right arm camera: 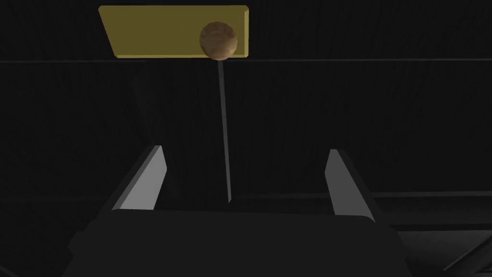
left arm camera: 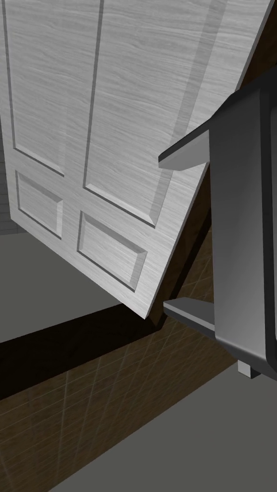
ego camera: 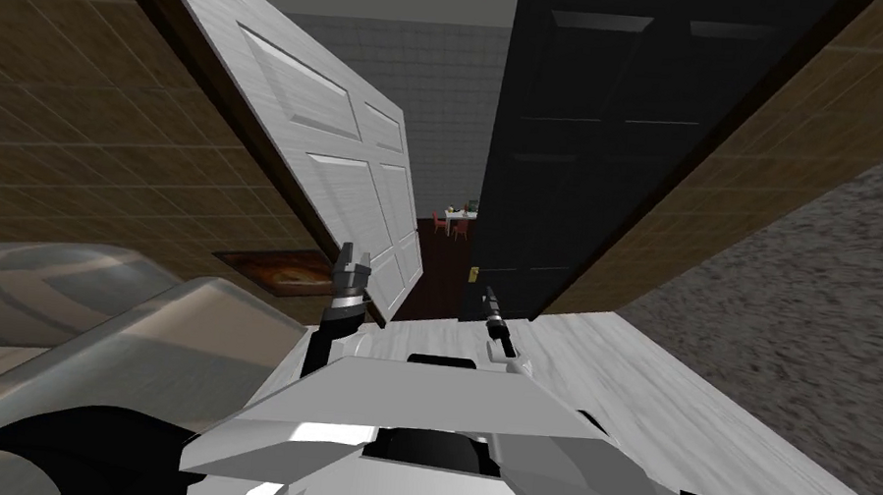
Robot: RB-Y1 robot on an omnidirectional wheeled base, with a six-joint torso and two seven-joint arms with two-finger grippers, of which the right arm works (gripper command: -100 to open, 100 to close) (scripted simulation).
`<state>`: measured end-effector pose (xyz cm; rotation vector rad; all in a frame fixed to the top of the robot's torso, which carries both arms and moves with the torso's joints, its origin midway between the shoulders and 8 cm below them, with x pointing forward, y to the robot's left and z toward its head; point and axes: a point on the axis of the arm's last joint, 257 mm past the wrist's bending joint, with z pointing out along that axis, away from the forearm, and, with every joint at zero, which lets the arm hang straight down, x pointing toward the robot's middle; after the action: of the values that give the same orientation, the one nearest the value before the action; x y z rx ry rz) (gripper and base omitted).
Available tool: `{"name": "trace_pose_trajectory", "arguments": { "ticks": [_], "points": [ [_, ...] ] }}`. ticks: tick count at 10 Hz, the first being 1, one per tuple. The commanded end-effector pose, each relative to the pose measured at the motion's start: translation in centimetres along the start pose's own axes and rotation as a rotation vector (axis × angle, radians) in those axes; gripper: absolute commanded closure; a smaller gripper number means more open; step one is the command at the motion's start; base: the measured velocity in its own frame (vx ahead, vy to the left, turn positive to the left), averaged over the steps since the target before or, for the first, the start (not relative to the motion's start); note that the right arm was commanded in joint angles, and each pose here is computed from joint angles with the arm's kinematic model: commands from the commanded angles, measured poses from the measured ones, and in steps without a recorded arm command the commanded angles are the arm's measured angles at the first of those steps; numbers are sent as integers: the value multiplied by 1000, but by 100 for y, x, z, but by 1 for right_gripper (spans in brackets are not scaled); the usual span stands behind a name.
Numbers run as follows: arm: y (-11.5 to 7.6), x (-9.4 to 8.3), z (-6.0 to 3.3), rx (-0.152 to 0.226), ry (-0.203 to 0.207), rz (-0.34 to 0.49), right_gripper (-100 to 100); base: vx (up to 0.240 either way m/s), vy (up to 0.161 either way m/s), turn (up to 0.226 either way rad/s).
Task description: Push the door open
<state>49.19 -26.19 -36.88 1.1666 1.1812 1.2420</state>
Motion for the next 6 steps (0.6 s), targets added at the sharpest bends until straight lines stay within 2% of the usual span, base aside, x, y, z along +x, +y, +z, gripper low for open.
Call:
{"name": "trace_pose_trajectory", "arguments": {
  "ticks": [1, 5, 6],
  "points": [
    [-58, -10, -5, 13, 1, 0, -100, 22, -78, 148],
    [-213, -23, -27, 47, 2, 0, -100, 9, -77, 202],
    [-191, -22, -22, 43, 2, 0, -100, 8, -30, 26]
  ]
}}
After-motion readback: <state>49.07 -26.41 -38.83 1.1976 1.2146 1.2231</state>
